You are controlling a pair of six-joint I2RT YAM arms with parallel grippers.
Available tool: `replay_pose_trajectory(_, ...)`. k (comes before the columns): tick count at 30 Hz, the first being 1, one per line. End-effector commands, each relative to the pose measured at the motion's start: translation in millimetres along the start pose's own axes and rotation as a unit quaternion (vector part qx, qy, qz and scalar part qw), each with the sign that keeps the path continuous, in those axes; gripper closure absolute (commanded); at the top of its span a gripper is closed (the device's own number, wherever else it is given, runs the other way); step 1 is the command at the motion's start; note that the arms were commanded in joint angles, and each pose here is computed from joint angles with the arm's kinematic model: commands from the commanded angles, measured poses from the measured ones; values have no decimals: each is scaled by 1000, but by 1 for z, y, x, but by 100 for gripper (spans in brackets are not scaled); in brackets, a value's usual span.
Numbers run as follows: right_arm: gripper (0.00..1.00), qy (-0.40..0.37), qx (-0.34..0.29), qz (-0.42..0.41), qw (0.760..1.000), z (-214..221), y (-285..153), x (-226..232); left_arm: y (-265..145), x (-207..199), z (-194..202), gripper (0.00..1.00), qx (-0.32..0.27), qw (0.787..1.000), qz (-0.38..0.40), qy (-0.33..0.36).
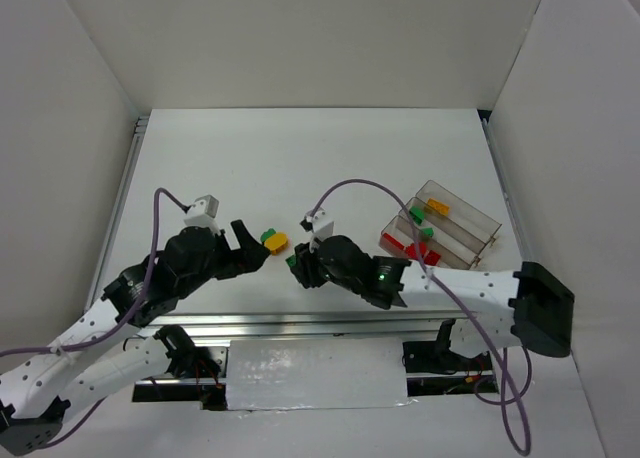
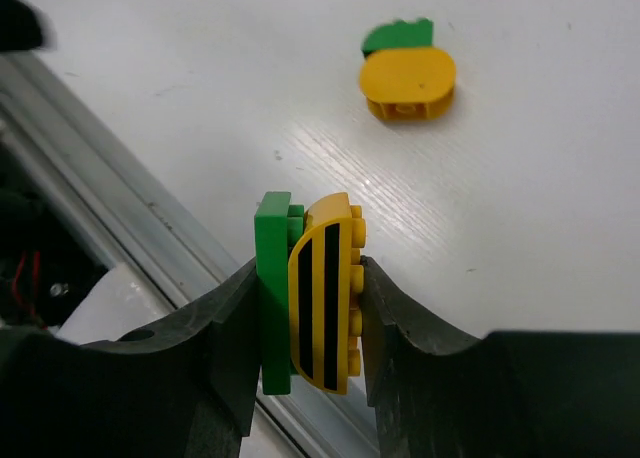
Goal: Sort the legos into containers by color
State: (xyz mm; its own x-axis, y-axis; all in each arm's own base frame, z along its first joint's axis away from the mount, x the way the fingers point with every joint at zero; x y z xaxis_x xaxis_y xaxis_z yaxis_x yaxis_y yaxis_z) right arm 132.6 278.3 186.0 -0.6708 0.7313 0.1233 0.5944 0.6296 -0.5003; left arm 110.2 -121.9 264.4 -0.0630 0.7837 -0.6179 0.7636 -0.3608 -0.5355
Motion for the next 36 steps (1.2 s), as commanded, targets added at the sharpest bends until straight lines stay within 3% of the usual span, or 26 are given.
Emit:
replay_pose_trajectory(1,100,-39,-108,-71,991,-22,-21,11,13,-25,10,1,54,993,96,-49)
replay_pose_trajectory(3,100,-40,-126,-74,988,-28,-32,14,22,-31,18,0,96,987,121,-53)
replay_pose_trajectory(9,100,-41,-144,-55,987,-38,-44,19,46,-41,32,6,145,977,142,-63)
replay_pose_trajectory(18,100,-53,-126,-45,990,-32,-37,22,48,-41,34,7,148,974,152,-74)
replay_pose_trajectory(23,100,-51,-107,-41,992,-23,-28,23,36,-41,24,6,110,980,151,-75)
replay_pose_trajectory(26,100,-32,-124,-40,991,-29,-31,24,37,-40,24,17,111,980,149,-72)
replay_pose_trajectory(34,100,-11,-155,-28,987,-47,-39,25,46,-38,34,28,139,977,151,-66)
replay_pose_trajectory(36,100,-9,-156,-32,987,-47,-39,25,47,-38,33,42,139,977,152,-64)
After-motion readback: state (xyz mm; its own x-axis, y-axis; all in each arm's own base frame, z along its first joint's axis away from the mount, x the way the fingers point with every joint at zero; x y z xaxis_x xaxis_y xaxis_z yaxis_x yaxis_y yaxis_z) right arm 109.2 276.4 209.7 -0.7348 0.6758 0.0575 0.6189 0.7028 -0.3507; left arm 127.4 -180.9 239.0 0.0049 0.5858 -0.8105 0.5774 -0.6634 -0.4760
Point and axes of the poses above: each gripper's point midway between its finger pads, its own y axis out along the fingers, its own x axis along the line the jaws close on, z = x × y, the point moved 10 cm from there along -y, back along the fingers, and after that the axes turned 9 degrees about -y, right-handed, at the moved point
